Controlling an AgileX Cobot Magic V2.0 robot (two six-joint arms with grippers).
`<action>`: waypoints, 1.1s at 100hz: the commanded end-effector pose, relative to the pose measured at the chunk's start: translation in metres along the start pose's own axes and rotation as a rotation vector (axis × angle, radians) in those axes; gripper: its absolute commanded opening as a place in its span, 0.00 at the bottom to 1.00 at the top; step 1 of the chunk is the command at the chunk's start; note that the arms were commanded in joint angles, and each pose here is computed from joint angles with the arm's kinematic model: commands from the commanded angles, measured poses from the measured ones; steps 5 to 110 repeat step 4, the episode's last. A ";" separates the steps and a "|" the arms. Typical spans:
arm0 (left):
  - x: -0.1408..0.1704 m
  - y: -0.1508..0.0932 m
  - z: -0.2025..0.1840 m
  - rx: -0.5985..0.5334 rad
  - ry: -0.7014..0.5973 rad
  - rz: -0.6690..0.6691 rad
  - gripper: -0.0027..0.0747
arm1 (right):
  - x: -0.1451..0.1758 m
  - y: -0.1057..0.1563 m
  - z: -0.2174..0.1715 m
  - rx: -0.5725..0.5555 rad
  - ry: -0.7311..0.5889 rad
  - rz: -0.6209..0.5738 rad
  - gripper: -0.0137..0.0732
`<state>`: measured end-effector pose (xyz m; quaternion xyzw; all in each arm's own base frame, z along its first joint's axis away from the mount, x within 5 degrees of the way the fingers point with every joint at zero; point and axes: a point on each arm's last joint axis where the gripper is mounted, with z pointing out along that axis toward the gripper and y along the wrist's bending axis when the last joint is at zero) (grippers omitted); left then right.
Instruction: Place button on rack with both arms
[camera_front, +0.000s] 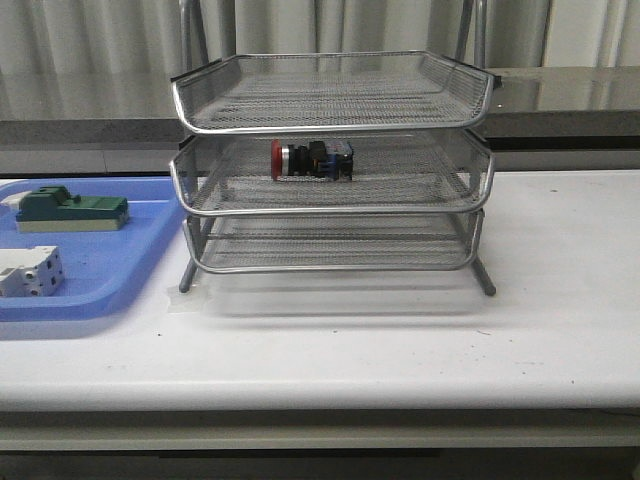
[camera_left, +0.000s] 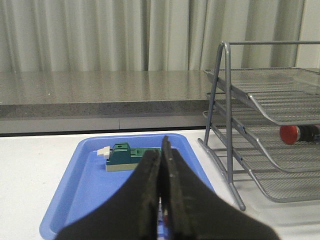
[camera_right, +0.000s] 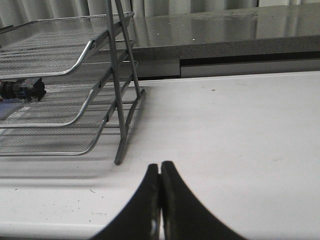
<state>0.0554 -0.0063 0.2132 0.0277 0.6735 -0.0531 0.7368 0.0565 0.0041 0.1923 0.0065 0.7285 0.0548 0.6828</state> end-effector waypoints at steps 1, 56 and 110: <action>0.006 0.000 -0.002 0.002 -0.069 -0.009 0.01 | -0.015 0.001 -0.003 -0.005 -0.123 -0.008 0.09; 0.006 0.000 -0.002 0.002 -0.069 -0.009 0.01 | -0.015 0.001 -0.003 -0.005 -0.123 -0.008 0.09; 0.006 0.000 -0.002 0.002 -0.069 -0.009 0.01 | -0.015 0.001 -0.003 -0.005 -0.123 -0.008 0.09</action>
